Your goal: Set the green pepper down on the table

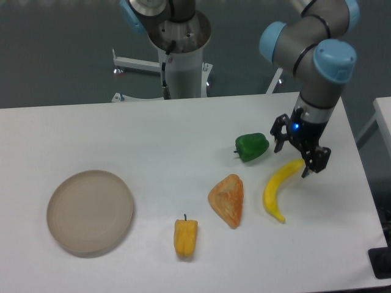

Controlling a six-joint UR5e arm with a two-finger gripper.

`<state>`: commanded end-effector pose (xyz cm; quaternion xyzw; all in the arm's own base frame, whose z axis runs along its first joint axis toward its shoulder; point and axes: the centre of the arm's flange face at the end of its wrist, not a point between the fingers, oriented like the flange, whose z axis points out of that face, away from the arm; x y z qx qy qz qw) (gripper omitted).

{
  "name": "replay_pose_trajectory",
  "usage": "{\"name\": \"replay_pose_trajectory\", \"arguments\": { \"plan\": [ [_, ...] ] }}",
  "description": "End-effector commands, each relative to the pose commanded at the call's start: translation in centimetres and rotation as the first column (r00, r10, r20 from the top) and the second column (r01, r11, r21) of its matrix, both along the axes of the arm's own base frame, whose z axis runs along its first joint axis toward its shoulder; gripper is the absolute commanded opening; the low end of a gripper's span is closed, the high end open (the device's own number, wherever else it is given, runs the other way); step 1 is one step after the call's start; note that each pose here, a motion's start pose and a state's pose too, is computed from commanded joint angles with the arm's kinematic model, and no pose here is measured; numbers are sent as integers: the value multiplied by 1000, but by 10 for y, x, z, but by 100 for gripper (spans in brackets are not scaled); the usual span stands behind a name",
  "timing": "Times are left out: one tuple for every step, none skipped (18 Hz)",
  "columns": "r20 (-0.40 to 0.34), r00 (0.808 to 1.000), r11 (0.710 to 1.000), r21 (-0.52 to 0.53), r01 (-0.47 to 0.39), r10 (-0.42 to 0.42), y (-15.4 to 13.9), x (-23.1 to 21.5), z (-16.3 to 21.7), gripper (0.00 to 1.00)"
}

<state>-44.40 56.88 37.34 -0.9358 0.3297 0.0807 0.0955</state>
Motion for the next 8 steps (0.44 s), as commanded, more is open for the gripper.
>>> {"name": "replay_pose_trajectory", "arguments": {
  "plan": [
    [2, 1000, 1000, 5, -18, 18, 6, -2, -1, 100],
    [1, 1000, 1000, 7, -24, 24, 12, -2, -4, 100],
    [1, 1000, 1000, 8, -25, 25, 14, -3, -5, 100],
    [5, 1000, 1000, 5, -25, 25, 15, -3, -9, 100],
    [-3, 1000, 1000, 6, -25, 25, 17, -4, -11, 100],
    [-14, 1000, 1000, 7, -23, 23, 20, -4, -12, 100],
    [-24, 999, 1000, 4, -24, 24, 20, -5, -12, 100],
    [-27, 999, 1000, -2, -25, 25, 21, -5, -14, 100]
  ]
}}
